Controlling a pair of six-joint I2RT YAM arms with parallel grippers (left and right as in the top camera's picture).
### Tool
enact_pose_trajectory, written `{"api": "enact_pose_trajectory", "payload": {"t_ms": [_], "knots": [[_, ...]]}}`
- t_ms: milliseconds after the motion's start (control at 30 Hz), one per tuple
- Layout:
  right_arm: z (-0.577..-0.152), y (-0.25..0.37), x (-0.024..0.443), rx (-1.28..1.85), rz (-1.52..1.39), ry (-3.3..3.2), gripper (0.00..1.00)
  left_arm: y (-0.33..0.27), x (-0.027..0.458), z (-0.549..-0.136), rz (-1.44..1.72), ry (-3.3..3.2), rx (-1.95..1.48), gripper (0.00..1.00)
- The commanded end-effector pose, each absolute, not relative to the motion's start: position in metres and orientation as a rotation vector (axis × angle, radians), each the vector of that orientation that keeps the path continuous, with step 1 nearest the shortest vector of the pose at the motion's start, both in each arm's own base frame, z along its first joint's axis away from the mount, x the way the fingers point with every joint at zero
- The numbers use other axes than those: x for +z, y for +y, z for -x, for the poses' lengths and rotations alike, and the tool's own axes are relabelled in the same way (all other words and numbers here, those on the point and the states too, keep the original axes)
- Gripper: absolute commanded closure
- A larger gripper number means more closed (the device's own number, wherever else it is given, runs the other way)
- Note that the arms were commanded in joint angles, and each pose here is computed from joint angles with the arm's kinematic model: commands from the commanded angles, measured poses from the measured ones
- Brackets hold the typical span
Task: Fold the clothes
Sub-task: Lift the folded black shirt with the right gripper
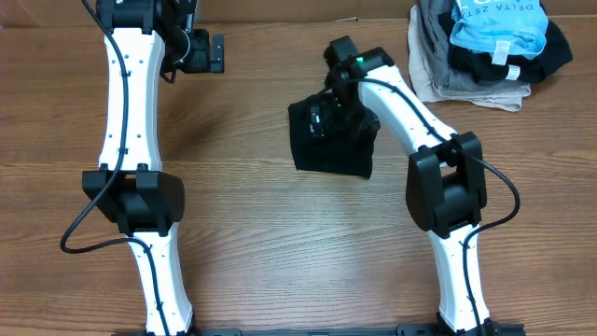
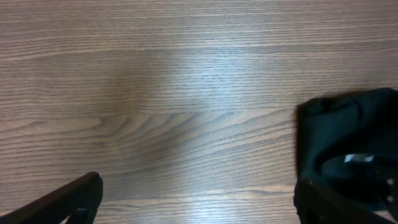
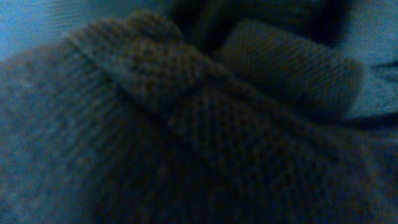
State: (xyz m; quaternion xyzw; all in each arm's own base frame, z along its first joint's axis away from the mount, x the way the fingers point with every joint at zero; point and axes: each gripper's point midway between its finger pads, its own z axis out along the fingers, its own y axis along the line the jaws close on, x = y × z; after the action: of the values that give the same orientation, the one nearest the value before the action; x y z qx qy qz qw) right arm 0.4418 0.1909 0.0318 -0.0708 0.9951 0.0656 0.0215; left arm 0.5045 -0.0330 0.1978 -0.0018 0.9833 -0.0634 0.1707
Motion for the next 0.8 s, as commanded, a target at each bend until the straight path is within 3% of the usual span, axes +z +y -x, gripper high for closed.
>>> {"api": "enact_pose_trajectory", "payload": {"t_ms": [0, 233, 500, 767], "knots": [[-0.446, 0.145, 0.014, 0.077, 0.118, 3.128, 0.0, -0.035, 0.182, -0.502, 0.004, 2.834, -0.169, 0.0], [-0.456, 0.12, 0.058, 0.08, 0.098, 3.116, 0.0, -0.038, 0.172, -0.501, 0.002, 2.855, -0.196, 0.0], [-0.456, 0.142, 0.135, 0.109, 0.218, 3.024, 0.0, -0.036, 0.175, -0.51, 0.005, 2.816, -0.194, 0.0], [-0.438, 0.191, 0.132, 0.055, 0.379, 3.007, 0.0, -0.022, 0.177, -0.517, 0.039, 2.789, -0.177, 0.0]]}}
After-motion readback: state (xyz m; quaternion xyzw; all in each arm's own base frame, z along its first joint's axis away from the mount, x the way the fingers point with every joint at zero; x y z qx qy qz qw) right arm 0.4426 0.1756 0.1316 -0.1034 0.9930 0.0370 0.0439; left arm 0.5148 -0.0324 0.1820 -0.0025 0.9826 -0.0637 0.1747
